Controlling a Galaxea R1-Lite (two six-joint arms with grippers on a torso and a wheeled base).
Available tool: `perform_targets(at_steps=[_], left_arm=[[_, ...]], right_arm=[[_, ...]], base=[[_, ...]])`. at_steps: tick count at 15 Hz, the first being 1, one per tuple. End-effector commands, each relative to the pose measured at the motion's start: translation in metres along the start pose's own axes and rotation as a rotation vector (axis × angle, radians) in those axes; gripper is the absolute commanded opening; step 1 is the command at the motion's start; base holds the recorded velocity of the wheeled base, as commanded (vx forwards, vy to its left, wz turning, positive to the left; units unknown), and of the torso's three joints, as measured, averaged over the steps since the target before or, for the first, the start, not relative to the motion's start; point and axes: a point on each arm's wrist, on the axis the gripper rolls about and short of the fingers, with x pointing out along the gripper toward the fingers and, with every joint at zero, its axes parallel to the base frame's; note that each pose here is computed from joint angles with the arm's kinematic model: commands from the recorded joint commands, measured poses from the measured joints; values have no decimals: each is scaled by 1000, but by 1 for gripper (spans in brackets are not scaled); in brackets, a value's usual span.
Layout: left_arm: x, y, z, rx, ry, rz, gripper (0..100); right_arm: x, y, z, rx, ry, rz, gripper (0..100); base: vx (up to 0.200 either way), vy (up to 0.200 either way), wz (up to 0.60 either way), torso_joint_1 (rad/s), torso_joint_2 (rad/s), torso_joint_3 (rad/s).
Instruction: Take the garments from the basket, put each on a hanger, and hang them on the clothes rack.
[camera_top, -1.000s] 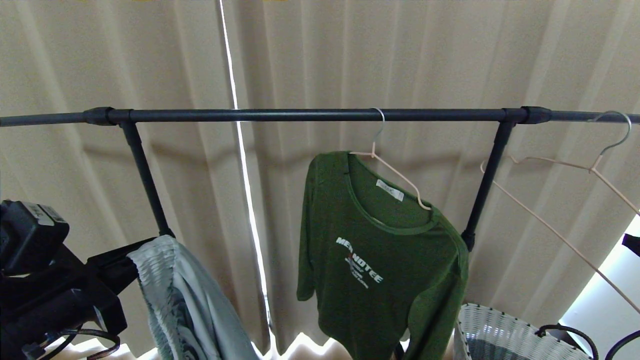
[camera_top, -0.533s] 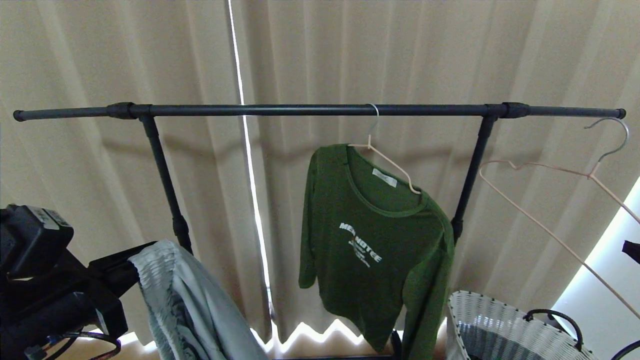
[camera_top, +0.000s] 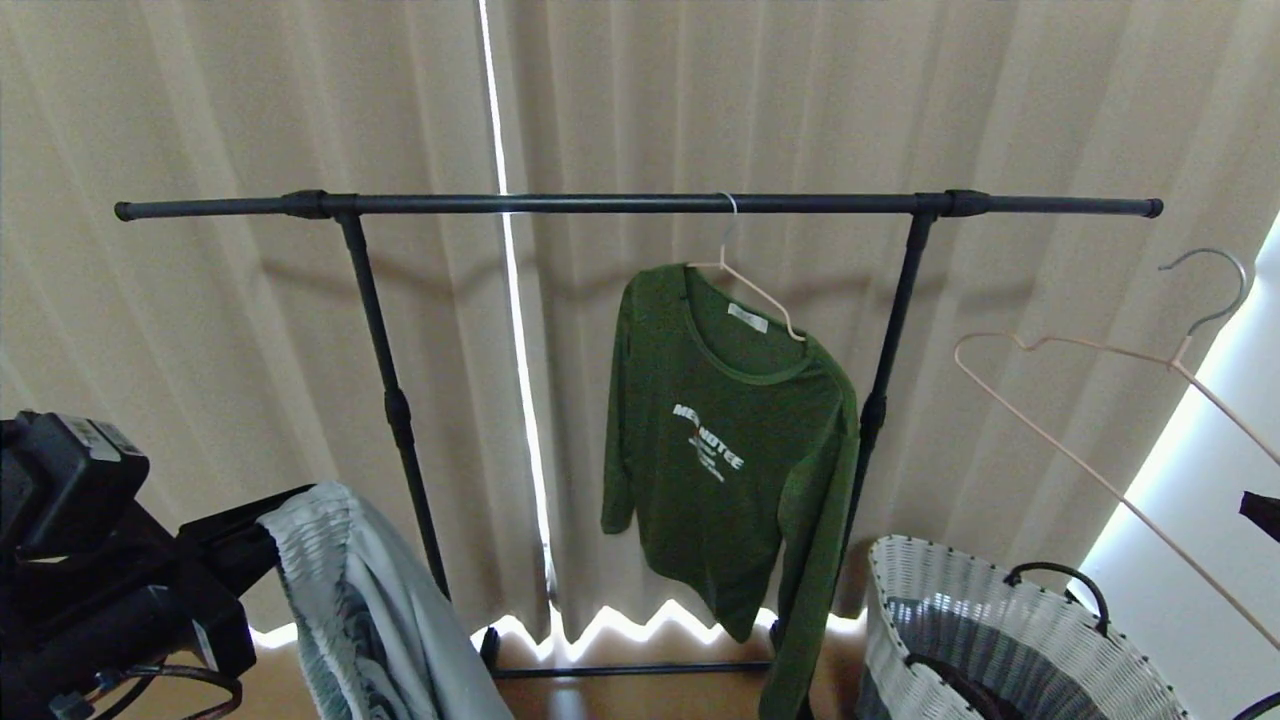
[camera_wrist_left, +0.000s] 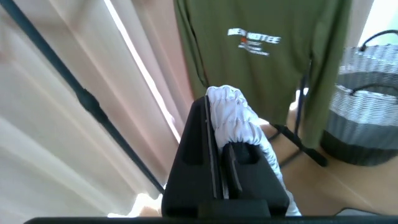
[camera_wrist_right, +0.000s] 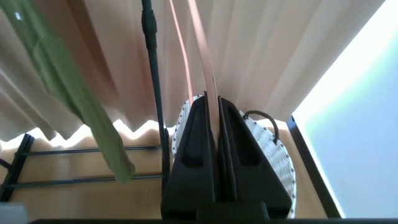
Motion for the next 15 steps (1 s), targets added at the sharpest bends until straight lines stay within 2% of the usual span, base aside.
perform_targets(at_steps=[1, 2, 10, 15], left_arm=[[2, 0, -1, -2, 9, -5, 0], [3, 0, -2, -3, 16, -7, 0], [3, 1, -1, -5, 14, -3, 0], [3, 1, -1, -5, 12, -2, 0]], right_arm=[[1, 0, -1, -2, 4, 1, 0], [1, 0, -1, -2, 4, 1, 0], [1, 5, -1, -12, 2, 36, 0], [1, 5, -1, -13, 2, 38, 0]], base=[[-200, 0, 0, 2, 2, 7], [-200, 0, 0, -2, 2, -2], [0, 0, 0, 0, 0, 0], [0, 200, 0, 5, 1, 0]])
